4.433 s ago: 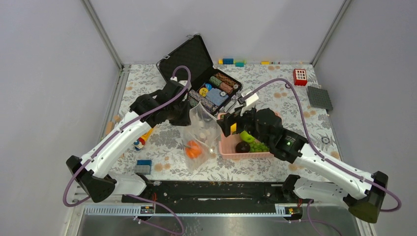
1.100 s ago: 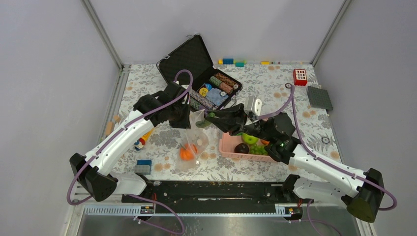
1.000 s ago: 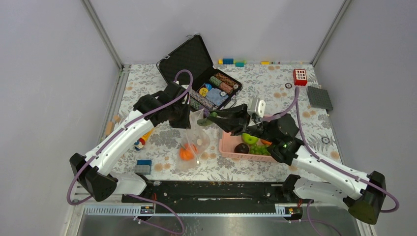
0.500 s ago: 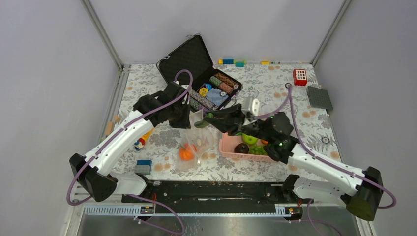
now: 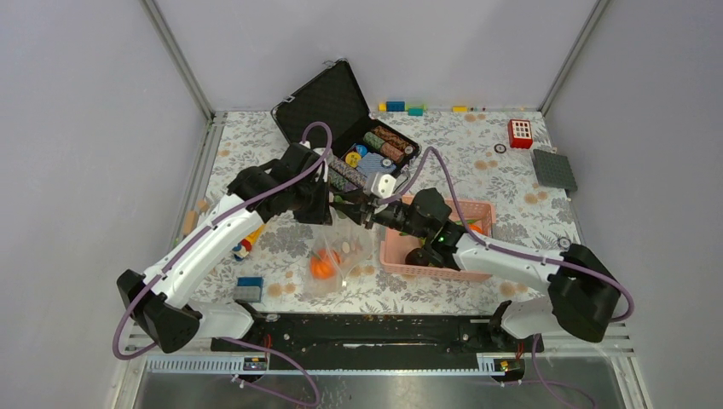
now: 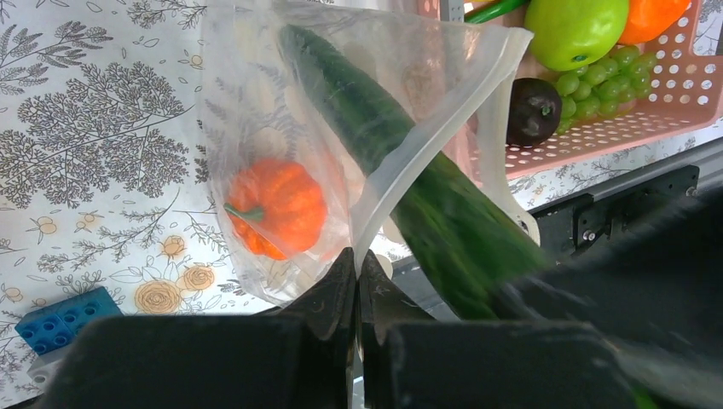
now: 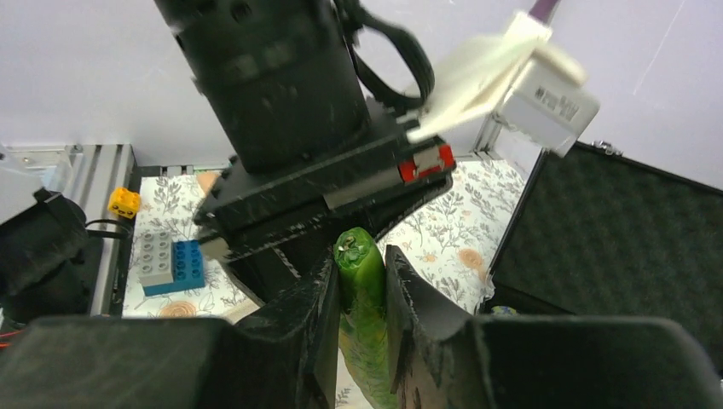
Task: Place the food in the zip-top bag and seal the zipper
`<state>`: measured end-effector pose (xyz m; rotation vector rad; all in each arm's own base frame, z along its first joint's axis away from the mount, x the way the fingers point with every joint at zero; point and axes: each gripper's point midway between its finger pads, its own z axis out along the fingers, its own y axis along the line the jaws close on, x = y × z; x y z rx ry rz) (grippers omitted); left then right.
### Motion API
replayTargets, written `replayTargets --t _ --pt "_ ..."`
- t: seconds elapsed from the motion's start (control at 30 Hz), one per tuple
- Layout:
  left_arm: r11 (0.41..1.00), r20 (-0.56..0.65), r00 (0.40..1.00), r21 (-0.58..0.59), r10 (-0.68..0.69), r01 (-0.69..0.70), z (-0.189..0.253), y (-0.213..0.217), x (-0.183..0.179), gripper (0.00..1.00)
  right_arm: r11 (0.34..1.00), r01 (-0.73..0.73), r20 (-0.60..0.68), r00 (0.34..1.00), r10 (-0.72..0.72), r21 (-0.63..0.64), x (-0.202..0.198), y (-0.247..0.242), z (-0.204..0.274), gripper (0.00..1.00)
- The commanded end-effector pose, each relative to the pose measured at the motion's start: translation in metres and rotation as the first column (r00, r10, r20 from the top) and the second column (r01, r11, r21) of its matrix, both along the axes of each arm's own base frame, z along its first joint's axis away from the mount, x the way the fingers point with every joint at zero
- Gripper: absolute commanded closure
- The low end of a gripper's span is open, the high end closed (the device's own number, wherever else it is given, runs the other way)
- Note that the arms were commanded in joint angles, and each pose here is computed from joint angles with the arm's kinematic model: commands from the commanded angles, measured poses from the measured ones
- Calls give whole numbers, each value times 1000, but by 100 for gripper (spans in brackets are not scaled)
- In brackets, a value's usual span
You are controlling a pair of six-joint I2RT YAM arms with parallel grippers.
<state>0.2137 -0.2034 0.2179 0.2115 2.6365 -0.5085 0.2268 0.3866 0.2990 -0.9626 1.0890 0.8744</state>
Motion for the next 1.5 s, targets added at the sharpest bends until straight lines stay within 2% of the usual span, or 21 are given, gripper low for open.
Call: replayTargets --t 0.0,0.1,0.13,0.2,0.23,0.27,0.37,0.5,0.6,0.67,0.7,0.77,0.87,0.97,1.07,1.13,1.23,1.47 --pt "998 67 998 -58 -17 21 18 -3 1 100 994 21 84 996 -30 103 6 4 26 93" --pt "998 75 997 -60 -7 11 20 -1 2 100 996 -8 52 999 4 85 -2 3 7 85" --pt "998 76 997 -64 -6 11 20 -1 2 100 997 -11 40 999 8 76 -4 2 2 77" --pt "998 71 997 -68 -6 11 20 -2 2 100 999 -6 1 1000 6 44 -6 1 -9 50" --pt "998 67 998 -68 -7 12 19 -2 2 100 1000 4 -30 1000 -4 22 -5 0 -12 40" --pt "997 65 998 -70 -6 11 19 -2 2 100 1000 20 -57 998 -19 1 -4 -2 -12 31" --pt "997 58 998 -73 -4 8 18 -2 2 100 999 17 -98 995 -21 -42 -10 -7 -10 16" --pt "997 59 998 -74 -2 6 19 -1 3 100 999 -19 -139 990 24 41 -27 -17 15 1" --pt "996 58 998 -83 -1 6 19 -1 4 100 997 0 -234 972 20 83 -33 -28 33 0" --pt "997 63 998 -82 5 0 20 0 5 100 994 91 -348 936 -62 67 -26 -40 34 0" --pt "997 66 998 -80 6 0 20 0 6 100 984 171 -409 902 -136 50 -18 -50 37 0" --pt "997 69 998 -79 7 -1 20 1 6 100 929 355 -536 767 -352 -102 0 -78 8 0" --pt "997 78 997 -83 8 -1 21 1 7 100 769 552 -552 550 -626 -321 17 -127 -32 0" --pt "996 79 997 -84 10 -4 21 2 7 100 628 632 -561 345 -752 -454 25 -167 -69 0" --pt "997 80 997 -83 10 -3 19 2 8 100 539 649 -575 186 -797 -537 28 -198 -103 0" --pt "996 85 996 -85 9 -2 20 2 8 100 485 662 -562 115 -819 -572 30 -215 -117 0" --pt "996 85 996 -84 9 -2 19 2 8 100 419 659 -523 46 -851 -625 31 -230 -139 0" --pt "996 96 995 -93 9 0 20 2 9 100 353 593 -492 -85 -866 -724 37 -241 -187 0"
